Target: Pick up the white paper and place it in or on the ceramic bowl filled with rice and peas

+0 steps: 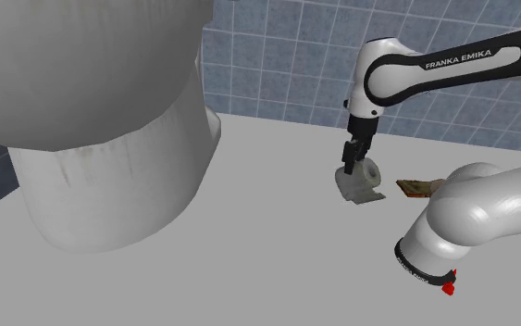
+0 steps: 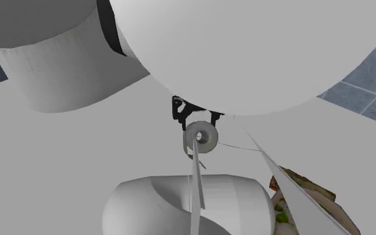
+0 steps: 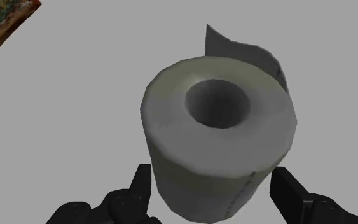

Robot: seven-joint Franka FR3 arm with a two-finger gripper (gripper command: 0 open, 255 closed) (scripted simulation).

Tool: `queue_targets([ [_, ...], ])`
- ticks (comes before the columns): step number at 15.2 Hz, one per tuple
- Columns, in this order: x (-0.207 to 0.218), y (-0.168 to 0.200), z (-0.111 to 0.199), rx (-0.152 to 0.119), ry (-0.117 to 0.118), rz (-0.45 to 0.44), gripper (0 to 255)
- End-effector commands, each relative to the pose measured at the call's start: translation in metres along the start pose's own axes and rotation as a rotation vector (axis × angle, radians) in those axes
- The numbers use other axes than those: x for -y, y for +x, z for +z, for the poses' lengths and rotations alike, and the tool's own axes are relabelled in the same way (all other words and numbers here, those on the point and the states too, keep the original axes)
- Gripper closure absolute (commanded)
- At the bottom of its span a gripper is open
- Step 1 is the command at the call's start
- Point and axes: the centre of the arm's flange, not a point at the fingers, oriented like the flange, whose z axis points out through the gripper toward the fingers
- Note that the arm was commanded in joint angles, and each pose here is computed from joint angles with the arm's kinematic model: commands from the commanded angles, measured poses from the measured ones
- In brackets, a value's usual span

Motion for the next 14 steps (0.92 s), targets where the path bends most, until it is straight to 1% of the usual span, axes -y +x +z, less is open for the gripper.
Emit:
queue_targets([
  [1,0.001,-0.001,-0.011,0.0,0.0,0.0,255],
  [14,0.003,-0.012,-0.079,0.0,0.0,0.0,255],
])
